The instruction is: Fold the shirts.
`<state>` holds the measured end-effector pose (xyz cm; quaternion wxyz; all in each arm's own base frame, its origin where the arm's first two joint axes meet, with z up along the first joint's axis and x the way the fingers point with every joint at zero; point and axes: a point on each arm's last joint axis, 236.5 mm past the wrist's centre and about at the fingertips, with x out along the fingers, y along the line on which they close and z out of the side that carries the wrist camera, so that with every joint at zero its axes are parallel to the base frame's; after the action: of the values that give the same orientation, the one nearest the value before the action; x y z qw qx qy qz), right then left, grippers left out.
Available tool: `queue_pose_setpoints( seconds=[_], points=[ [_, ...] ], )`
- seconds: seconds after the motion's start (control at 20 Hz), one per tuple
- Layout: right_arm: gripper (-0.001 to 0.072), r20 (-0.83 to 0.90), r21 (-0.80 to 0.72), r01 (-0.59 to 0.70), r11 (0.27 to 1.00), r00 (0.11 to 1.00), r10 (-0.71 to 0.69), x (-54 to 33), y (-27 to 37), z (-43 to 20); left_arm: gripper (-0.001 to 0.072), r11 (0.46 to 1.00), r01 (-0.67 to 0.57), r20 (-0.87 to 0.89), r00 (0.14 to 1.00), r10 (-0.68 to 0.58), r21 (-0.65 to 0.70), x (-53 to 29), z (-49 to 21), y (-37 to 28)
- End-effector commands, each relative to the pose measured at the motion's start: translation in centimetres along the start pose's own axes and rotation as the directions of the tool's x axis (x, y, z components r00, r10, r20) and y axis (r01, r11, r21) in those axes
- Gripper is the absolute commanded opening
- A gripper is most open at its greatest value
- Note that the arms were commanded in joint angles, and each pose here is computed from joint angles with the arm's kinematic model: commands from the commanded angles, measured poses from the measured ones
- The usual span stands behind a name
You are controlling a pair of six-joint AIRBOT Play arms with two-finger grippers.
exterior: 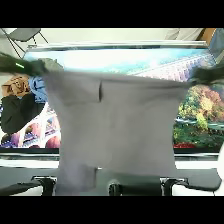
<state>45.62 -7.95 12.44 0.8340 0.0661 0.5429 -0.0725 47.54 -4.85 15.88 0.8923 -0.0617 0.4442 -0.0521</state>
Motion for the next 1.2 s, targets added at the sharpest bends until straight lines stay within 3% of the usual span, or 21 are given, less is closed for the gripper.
queue_pose_setpoints(
  seconds=[0.0,0.2,0.4,0.5,0.65,0.95,1.0,1.05,1.1,1.15],
  points=[
    [0.0042,-0.092,0.016,0.009,1.0,0.996,-0.007,13.1,2.8,0.0,0.0025,0.995,0.035,-0.184,0.982,-0.051,-0.089,12.4,-5.3,0.6],
    [0.0042,0.088,0.14,-0.034,0.99,0.996,0.022,17.1,2.7,4.4,0.0026,0.967,0.077,-0.059,0.994,-0.093,-0.242,17.8,-3.2,1.8],
    [0.0045,0.171,0.148,-0.059,0.987,0.985,0.033,16.7,2.8,6.4,0.0026,0.96,0.061,-0.007,0.998,-0.066,-0.274,18.7,-2.1,4.2],
    [0.0045,0.065,0.123,-0.046,0.991,0.997,0.038,16.5,3.0,3.9,0.0027,0.978,0.061,-0.047,0.996,-0.072,-0.2,17.7,-2.8,4.4],
    [0.0046,-0.173,0.07,-0.017,0.997,0.985,0.029,16.4,2.7,-1.9,0.0027,0.989,0.066,-0.245,0.965,-0.098,-0.135,17.2,-7.4,4.1],
    [0.0046,-0.477,0.15,-0.096,0.984,0.865,0.157,19.2,5.6,-10.7,0.0027,0.984,0.05,-0.504,0.854,-0.131,-0.171,18.6,-14.8,4.2],
    [0.005,-0.475,0.154,-0.101,0.983,0.865,0.163,19.1,5.8,-10.6,0.0072,0.978,0.053,-0.524,0.838,-0.152,-0.2,18.4,-15.4,3.8],
    [0.0123,-0.457,0.156,-0.105,0.982,0.874,0.165,18.6,5.8,-10.1,0.0306,0.969,0.085,-0.532,0.822,-0.201,-0.234,17.9,-15.5,2.7],
    [0.0297,-0.436,0.155,-0.108,0.982,0.885,0.166,17.6,5.6,-9.5,0.0487,0.961,0.12,-0.54,0.807,-0.239,-0.247,17.2,-15.4,2.0],
    [0.0424,-0.404,0.147,-0.113,0.983,0.9,0.164,16.1,5.0,-8.6,0.049,0.961,0.148,-0.552,0.793,-0.256,-0.232,16.2,-15.3,1.8]
  ],
)
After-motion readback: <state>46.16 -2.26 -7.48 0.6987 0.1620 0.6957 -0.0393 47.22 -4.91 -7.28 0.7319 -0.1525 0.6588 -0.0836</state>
